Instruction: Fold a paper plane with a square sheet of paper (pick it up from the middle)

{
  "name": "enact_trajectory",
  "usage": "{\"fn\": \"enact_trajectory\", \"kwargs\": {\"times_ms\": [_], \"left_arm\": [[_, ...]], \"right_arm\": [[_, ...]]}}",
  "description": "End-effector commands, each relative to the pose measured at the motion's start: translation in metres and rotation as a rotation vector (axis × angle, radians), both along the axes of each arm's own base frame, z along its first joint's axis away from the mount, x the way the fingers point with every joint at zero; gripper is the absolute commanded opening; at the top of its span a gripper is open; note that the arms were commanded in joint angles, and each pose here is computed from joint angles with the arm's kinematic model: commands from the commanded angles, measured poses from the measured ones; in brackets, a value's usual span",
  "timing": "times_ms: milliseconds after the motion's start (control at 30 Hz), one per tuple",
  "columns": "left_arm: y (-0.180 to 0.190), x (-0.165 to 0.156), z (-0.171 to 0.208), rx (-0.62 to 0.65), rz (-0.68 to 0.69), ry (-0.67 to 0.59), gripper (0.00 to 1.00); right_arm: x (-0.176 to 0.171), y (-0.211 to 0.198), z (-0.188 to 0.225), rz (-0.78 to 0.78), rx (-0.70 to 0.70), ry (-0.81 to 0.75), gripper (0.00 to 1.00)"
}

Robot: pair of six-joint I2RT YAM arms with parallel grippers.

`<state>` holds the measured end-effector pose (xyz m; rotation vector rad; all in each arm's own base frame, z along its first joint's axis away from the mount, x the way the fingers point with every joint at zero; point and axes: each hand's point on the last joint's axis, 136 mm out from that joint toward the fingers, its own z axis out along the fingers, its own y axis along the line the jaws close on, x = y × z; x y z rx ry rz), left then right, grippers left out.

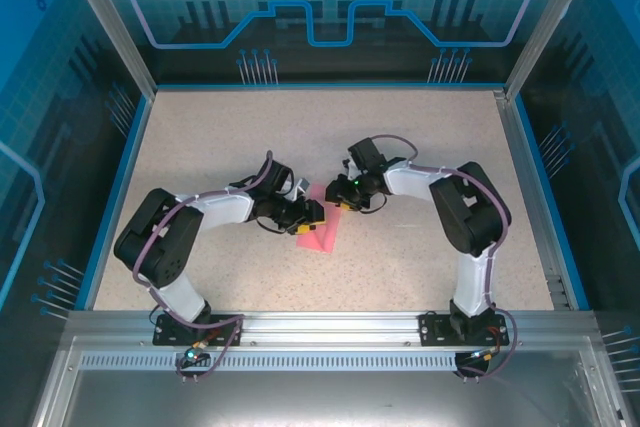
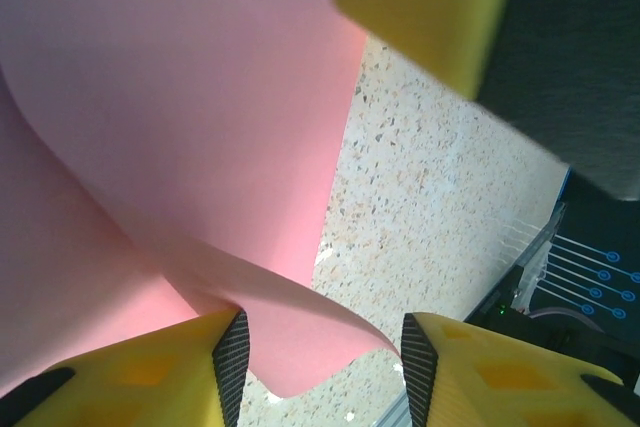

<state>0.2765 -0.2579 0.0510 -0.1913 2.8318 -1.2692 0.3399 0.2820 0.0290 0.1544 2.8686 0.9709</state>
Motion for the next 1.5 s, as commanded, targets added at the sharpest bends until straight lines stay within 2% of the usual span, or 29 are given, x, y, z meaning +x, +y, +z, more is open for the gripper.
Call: {"fn": "enact_trajectory", "kwargs": {"times_ms": [0, 133, 333, 500, 867, 1100, 1300, 1467], "left_arm": [[-0.001, 0.015, 0.005, 0.003, 0.022, -0.037, 0.47], [-0.004, 0.020, 0.008, -0.012, 0.029, -0.045, 0.50], [-0.010, 0.027, 0.006, -0.035, 0.038, -0.033, 0.58], [-0.011, 0.029, 0.002, -0.035, 0.046, -0.019, 0.57], [-0.006, 0.026, 0.000, -0.008, 0.056, -0.017, 0.41], [-0.005, 0.025, 0.000, -0.001, 0.054, -0.017, 0.39], [-0.005, 0.025, 0.002, 0.001, 0.051, -0.018, 0.38], [-0.009, 0.026, 0.009, -0.024, 0.039, -0.027, 0.35]], "right_arm": [[-0.005, -0.007, 0.027, 0.018, 0.043, -0.063, 0.43], [-0.022, -0.016, 0.037, 0.043, 0.046, -0.097, 0.48], [-0.045, -0.030, 0.033, 0.065, 0.012, -0.103, 0.51], [-0.059, -0.025, 0.026, 0.100, 0.017, -0.086, 0.51], [-0.062, 0.007, 0.011, 0.161, 0.026, -0.046, 0.40], [-0.061, 0.020, 0.009, 0.164, 0.093, -0.023, 0.30], [-0.059, 0.014, 0.004, 0.138, 0.057, -0.024, 0.14], [-0.057, 0.008, -0.002, 0.137, 0.013, -0.021, 0.09]]}}
